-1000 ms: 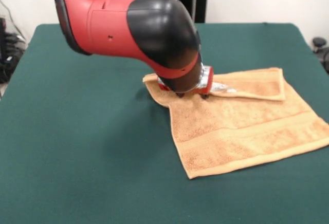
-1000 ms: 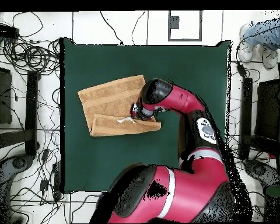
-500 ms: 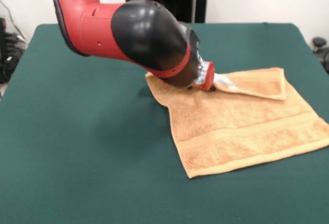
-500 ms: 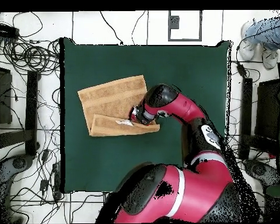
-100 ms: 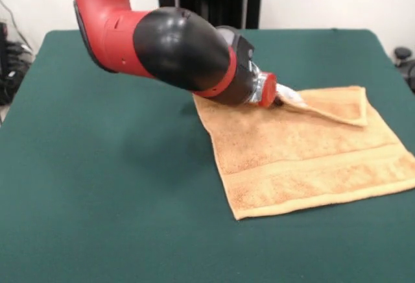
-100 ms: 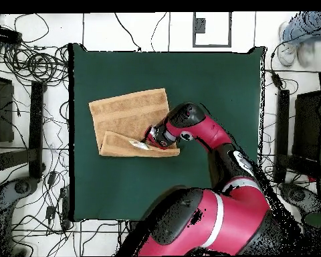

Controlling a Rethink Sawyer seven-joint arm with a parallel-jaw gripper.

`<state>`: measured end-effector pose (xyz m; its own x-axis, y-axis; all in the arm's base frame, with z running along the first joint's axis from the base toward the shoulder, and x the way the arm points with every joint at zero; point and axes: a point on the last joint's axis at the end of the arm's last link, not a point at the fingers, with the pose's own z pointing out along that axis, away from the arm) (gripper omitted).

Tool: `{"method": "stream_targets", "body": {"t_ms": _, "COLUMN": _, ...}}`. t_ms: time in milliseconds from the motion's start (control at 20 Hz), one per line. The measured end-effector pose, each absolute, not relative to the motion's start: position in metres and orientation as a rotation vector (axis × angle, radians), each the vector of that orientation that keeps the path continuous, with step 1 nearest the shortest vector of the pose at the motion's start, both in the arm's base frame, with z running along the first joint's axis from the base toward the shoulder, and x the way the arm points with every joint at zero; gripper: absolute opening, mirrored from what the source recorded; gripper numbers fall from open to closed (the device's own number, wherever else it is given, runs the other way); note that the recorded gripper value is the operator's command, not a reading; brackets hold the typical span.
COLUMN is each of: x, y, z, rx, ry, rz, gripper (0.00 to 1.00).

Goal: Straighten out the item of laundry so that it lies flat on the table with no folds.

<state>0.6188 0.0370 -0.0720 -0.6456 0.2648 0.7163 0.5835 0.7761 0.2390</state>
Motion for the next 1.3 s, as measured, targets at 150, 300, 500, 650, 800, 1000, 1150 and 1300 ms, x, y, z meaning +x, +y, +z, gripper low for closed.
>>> {"method": "stream_targets", "body": {"t_ms": 150, "x": 0.611, "y": 0.042, "z": -0.076, "rx": -0.643, "ry": -2.236, "rz": -0.625, "gripper": 1.0}}
{"method": "stream_targets", "body": {"t_ms": 300, "x": 0.604, "y": 0.048, "z": -0.078, "rx": -0.651, "ry": -2.201, "rz": -0.642, "gripper": 1.0}}
{"method": "stream_targets", "body": {"t_ms": 500, "x": 0.594, "y": 0.058, "z": -0.077, "rx": -0.664, "ry": -2.138, "rz": -0.677, "gripper": 1.0}}
{"method": "stream_targets", "body": {"t_ms": 650, "x": 0.589, "y": 0.068, "z": -0.074, "rx": -0.675, "ry": -2.084, "rz": -0.713, "gripper": 1.0}}
{"method": "stream_targets", "body": {"t_ms": 800, "x": 0.585, "y": 0.077, "z": -0.071, "rx": -0.682, "ry": -2.031, "rz": -0.747, "gripper": 1.0}}
{"method": "stream_targets", "body": {"t_ms": 1000, "x": 0.58, "y": 0.087, "z": -0.068, "rx": -0.691, "ry": -1.975, "rz": -0.781, "gripper": 1.0}}
{"method": "stream_targets", "body": {"t_ms": 1150, "x": 0.577, "y": 0.091, "z": -0.066, "rx": -0.696, "ry": -1.95, "rz": -0.794, "gripper": 1.0}}
{"method": "stream_targets", "body": {"t_ms": 1300, "x": 0.574, "y": 0.095, "z": -0.065, "rx": -0.705, "ry": -1.918, "rz": -0.812, "gripper": 1.0}}
